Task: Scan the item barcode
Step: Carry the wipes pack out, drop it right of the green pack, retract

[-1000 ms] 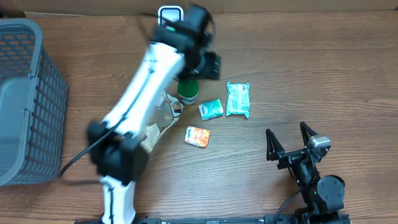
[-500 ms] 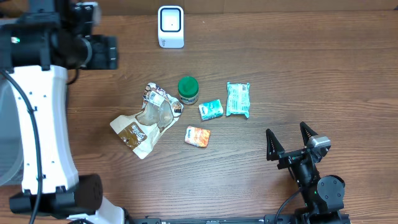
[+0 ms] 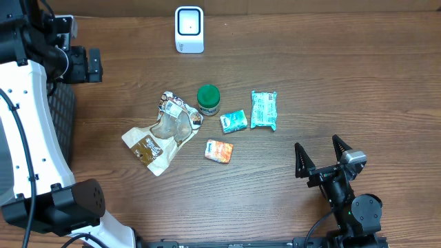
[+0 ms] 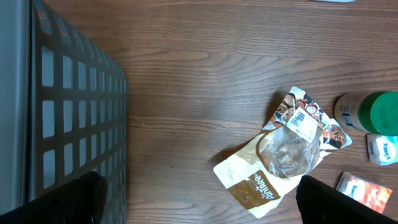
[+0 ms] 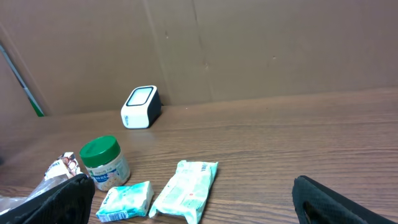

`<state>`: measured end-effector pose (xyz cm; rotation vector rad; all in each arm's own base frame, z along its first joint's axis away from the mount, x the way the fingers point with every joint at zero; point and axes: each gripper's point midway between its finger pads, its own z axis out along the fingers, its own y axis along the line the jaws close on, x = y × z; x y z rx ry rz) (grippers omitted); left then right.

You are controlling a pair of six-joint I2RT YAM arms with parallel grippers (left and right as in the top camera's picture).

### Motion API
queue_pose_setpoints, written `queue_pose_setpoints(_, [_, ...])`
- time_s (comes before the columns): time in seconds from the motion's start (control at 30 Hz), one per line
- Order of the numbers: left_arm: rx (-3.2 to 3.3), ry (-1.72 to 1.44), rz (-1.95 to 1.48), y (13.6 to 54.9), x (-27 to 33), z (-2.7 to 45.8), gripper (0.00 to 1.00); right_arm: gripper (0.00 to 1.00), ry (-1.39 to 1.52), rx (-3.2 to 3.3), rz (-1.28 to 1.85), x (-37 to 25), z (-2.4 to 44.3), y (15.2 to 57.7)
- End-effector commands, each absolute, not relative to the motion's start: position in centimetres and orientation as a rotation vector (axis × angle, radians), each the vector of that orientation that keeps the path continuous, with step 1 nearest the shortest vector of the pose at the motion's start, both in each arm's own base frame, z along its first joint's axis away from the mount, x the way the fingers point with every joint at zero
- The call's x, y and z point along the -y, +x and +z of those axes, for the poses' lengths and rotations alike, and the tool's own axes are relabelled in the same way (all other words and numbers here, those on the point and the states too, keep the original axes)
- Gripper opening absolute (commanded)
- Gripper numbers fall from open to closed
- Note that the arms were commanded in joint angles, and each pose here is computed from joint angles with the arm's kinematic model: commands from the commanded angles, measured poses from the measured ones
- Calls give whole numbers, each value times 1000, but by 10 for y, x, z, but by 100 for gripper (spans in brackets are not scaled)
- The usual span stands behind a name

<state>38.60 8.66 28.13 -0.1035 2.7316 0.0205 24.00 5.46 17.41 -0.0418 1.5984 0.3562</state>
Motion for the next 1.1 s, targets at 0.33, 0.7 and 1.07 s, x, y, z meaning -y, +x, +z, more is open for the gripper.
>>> queue_pose_setpoints(0.33, [-2717, 1, 42, 392, -89, 281, 99, 100, -43, -1597, 361, -55, 172, 240])
queue_pose_setpoints(0.7, [-2716, 2, 40, 392, -88, 281, 99, 100, -43, -1597, 361, -55, 172, 240])
queue_pose_setpoints(1.07, [-2716, 2, 40, 392, -88, 281, 100, 100, -41, -1597, 357, -55, 172, 240])
